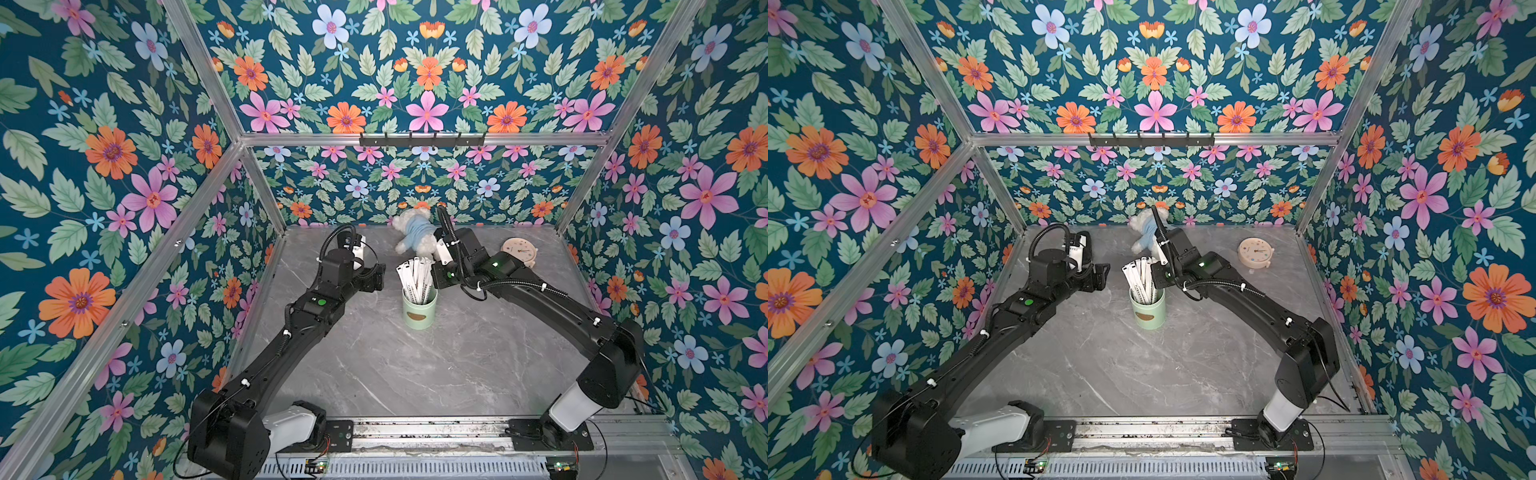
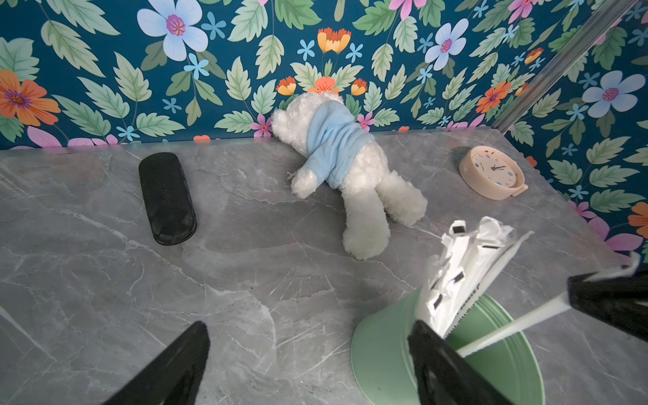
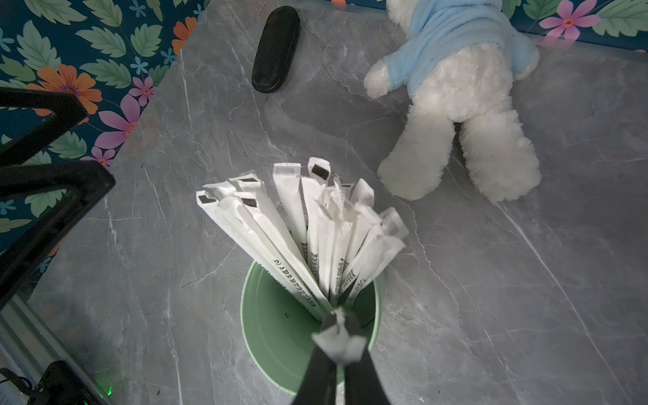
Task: Take the straws out of the storage container
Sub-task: Pick up the straw from the container.
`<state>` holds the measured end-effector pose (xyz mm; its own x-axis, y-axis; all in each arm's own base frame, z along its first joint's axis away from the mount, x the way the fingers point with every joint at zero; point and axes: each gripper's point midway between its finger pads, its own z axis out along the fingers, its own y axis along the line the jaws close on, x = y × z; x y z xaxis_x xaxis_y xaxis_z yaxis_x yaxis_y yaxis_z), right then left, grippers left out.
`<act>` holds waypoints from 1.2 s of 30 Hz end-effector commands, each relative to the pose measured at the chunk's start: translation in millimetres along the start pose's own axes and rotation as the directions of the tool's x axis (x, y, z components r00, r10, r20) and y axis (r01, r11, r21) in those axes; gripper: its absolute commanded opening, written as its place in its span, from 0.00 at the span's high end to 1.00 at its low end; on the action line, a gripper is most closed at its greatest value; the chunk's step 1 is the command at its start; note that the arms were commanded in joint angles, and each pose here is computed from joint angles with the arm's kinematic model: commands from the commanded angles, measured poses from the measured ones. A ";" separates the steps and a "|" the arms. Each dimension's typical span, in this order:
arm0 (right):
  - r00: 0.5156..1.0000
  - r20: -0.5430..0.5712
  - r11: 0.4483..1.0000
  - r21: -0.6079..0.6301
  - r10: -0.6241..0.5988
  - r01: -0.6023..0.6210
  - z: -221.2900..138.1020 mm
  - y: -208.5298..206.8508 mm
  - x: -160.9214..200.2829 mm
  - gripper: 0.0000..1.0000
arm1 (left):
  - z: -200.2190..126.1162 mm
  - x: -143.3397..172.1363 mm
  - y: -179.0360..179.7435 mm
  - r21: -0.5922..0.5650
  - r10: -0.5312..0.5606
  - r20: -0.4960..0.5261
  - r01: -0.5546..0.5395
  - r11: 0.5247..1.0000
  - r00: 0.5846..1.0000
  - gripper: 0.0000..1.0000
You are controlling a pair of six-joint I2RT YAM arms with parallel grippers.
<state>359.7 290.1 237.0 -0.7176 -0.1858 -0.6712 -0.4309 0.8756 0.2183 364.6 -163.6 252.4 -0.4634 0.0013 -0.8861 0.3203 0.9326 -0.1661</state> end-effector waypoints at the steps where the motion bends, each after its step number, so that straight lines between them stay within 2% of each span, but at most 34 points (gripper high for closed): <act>1: 1.000 -0.007 1.000 -0.001 -0.012 0.012 -3.7 1.2 -1.5 0.93 | 0.2 -3.8 1.4 -0.009 0.011 0.014 -0.011 1.000 1.000 0.09; 20: 0.995 -0.014 0.995 0.017 -0.094 0.094 -83.3 6.3 -20.7 0.93 | -0.4 -4.0 3.5 -0.022 0.019 0.018 -0.018 1.000 1.000 0.09; 36: 0.982 0.171 0.995 0.072 -0.085 0.073 -129.5 0.8 -55.7 0.94 | 0.2 -3.0 3.5 -0.020 0.020 0.016 -0.020 1.000 1.000 0.09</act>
<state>327.5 247.3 350.8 -0.6071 -0.1869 -0.7723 -0.4448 0.8853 0.1354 365.6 -160.1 250.2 -0.4607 0.0121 -0.8875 0.3076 0.9401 -0.1469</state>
